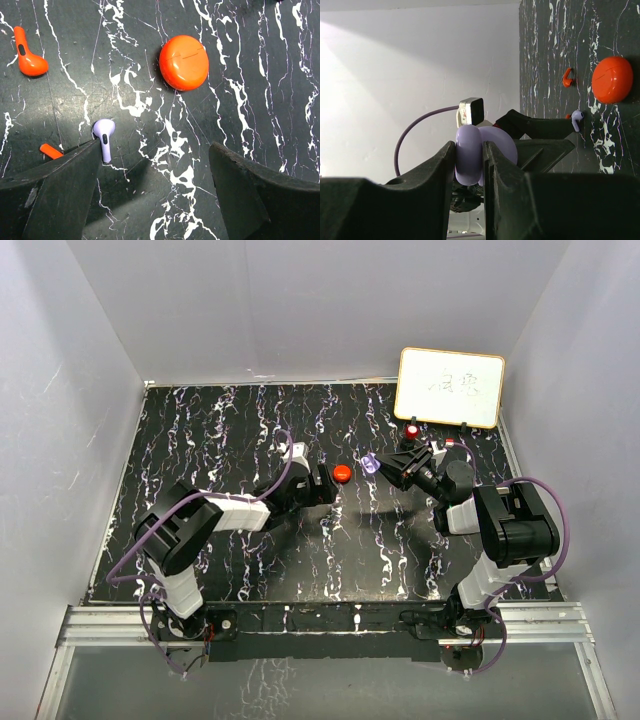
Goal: Insert the wireless bluetooth earbuds into the charging case
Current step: Pick up the earbud from the center of the board.
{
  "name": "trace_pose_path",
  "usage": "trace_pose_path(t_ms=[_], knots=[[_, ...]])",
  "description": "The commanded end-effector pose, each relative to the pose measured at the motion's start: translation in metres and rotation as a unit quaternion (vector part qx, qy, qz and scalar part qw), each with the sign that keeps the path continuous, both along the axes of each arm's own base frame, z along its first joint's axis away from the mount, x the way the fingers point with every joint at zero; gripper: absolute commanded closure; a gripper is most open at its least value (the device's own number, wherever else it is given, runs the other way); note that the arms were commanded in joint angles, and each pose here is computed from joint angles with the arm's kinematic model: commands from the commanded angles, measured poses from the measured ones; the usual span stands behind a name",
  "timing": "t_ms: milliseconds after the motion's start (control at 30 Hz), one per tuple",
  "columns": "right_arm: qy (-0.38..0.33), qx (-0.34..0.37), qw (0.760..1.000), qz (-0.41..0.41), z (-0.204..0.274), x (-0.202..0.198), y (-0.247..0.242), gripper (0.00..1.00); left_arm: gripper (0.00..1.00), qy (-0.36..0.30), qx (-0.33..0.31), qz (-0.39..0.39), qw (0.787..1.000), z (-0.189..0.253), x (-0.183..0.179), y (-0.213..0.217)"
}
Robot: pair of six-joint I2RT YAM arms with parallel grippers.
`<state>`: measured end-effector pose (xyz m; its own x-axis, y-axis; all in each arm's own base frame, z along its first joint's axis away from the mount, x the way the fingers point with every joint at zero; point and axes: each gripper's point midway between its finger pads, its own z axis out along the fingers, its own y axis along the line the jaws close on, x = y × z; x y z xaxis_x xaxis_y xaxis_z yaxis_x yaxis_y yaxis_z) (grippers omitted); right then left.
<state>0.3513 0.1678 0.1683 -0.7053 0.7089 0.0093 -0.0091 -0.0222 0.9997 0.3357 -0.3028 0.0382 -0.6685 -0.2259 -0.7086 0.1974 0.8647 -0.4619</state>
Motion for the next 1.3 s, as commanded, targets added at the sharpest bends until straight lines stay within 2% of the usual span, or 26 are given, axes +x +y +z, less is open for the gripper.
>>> trace_pose_path(t_ms=[0, 200, 367, 500, 667, 800, 1267], knots=[[-0.041, 0.002, 0.999, 0.000, 0.015, -0.001, -0.001, 1.00, 0.14, 0.010, 0.017, -0.003, 1.000, -0.004, 0.003, 0.004], [-0.043, 0.003, 0.999, 0.001, 0.017, 0.000, -0.001, 1.00, 0.14, 0.017, 0.033, -0.004, 0.999, -0.006, 0.007, 0.006], [-0.044, 0.003, 0.999, 0.000, 0.018, 0.001, -0.001, 1.00, 0.15, 0.033, 0.076, -0.001, 0.997, -0.012, 0.006, 0.016], [-0.043, 0.003, 0.999, -0.001, 0.017, 0.001, -0.002, 1.00, 0.21, 0.045, 0.116, -0.001, 0.992, -0.015, 0.007, 0.024], [-0.043, 0.002, 0.999, -0.001, 0.016, 0.001, -0.001, 1.00, 0.22, 0.054, 0.156, -0.005, 0.986, -0.016, 0.009, 0.031], [-0.042, 0.002, 0.999, -0.002, 0.016, 0.001, -0.002, 1.00, 0.33, 0.060, 0.191, -0.015, 0.980, -0.019, 0.008, 0.037], [-0.042, 0.001, 0.999, -0.002, 0.015, 0.000, -0.002, 1.00, 0.46, 0.059, 0.284, -0.038, 0.956, -0.035, 0.008, 0.042]])
